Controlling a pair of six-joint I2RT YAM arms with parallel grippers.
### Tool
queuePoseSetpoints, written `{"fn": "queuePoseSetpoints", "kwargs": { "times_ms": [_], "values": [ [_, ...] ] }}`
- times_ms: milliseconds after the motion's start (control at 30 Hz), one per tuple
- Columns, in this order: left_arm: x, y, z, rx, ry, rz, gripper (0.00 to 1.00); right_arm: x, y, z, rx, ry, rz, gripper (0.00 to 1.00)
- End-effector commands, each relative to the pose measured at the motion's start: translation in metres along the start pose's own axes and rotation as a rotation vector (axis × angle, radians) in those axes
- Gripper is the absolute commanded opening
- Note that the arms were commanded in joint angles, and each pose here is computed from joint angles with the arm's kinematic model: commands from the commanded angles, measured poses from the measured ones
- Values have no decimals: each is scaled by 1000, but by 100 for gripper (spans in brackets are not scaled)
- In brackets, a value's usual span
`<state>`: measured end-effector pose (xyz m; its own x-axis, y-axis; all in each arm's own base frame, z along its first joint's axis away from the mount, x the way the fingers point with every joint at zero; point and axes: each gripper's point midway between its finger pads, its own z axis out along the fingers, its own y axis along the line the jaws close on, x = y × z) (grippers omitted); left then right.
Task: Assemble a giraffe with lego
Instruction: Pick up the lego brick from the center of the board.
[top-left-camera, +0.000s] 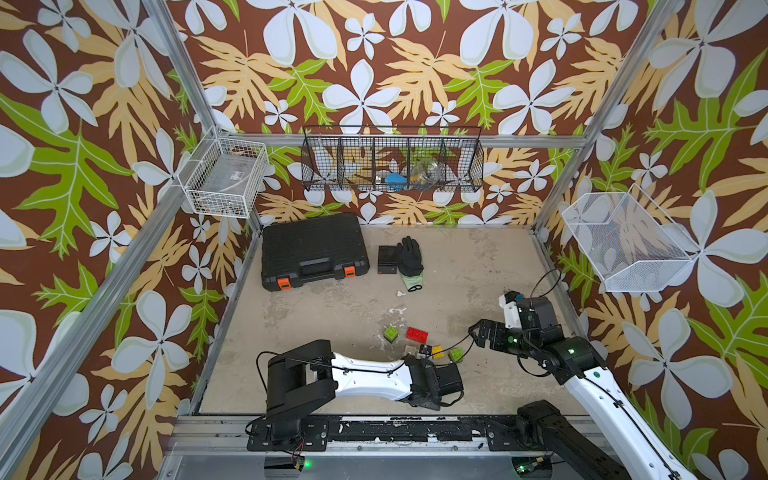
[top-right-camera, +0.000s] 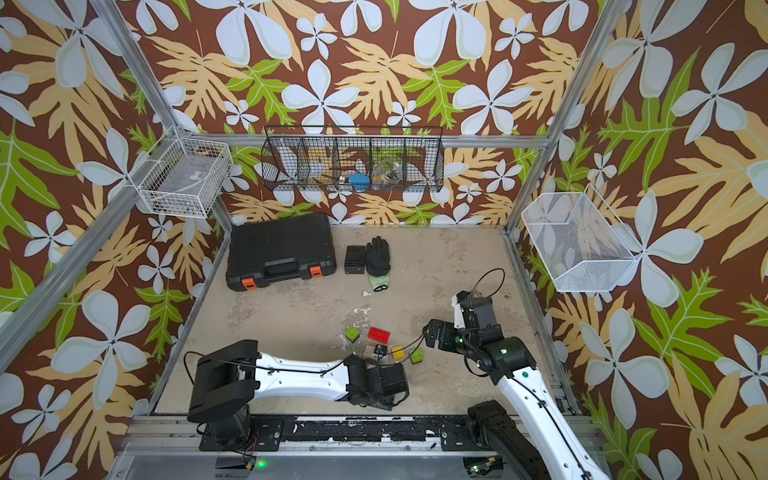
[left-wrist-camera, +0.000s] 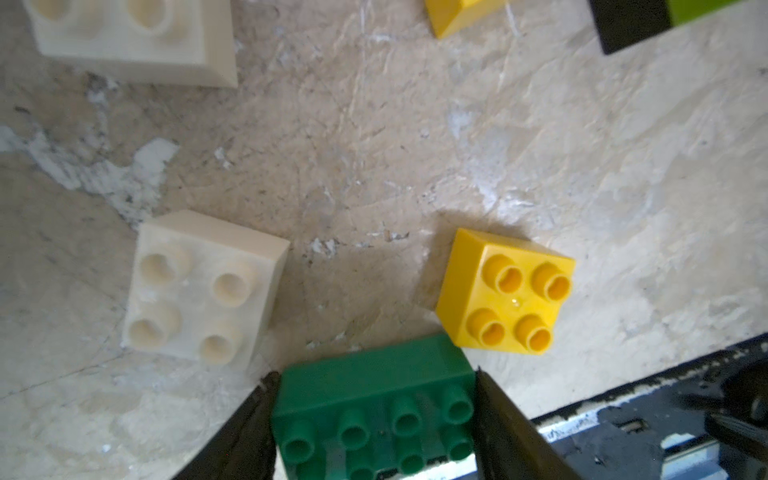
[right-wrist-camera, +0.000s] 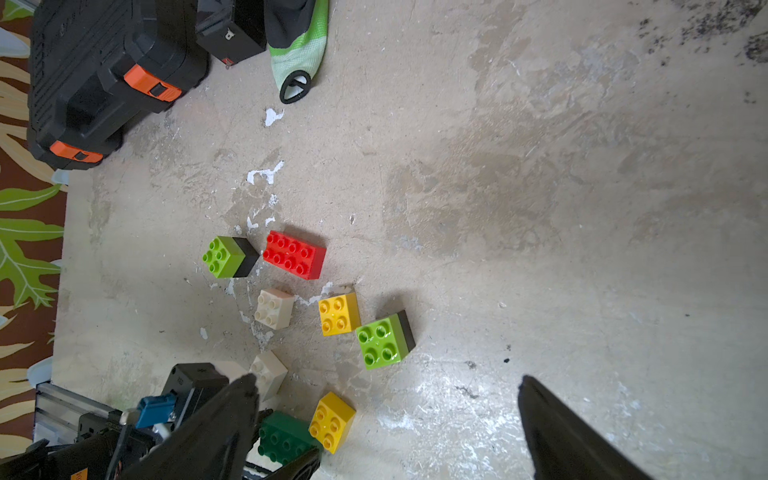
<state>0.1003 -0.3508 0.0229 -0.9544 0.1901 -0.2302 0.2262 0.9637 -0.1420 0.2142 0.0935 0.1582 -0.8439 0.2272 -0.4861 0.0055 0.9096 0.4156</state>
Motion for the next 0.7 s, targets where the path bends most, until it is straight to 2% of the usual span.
{"fn": "queuePoseSetpoints", "kwargs": {
  "times_ms": [0,100,233,333,467,567,667],
  "values": [
    [1,8,-2,-38,3,12,67,0,-2,0,8,-1,-10,100],
    [1,11,-2,-44,4,9,68,0,-2,0,7,-3,-11,100],
    [2,13,-1,-55,7,15,84,1,-2,-1,8,-5,-16,100],
    [2,14,-1,-66,5,21,89,0,-1,-2,6,-9,-19,100],
    [2,14,0,-72,5,24,85,0,-1,-2,5,-8,-23,100],
    [1,11,0,-70,5,26,71,-1,0,-3,3,-11,-26,100],
    [1,10,-1,-70,5,26,67,-1,0,-4,4,-12,-31,100]
  ]
}}
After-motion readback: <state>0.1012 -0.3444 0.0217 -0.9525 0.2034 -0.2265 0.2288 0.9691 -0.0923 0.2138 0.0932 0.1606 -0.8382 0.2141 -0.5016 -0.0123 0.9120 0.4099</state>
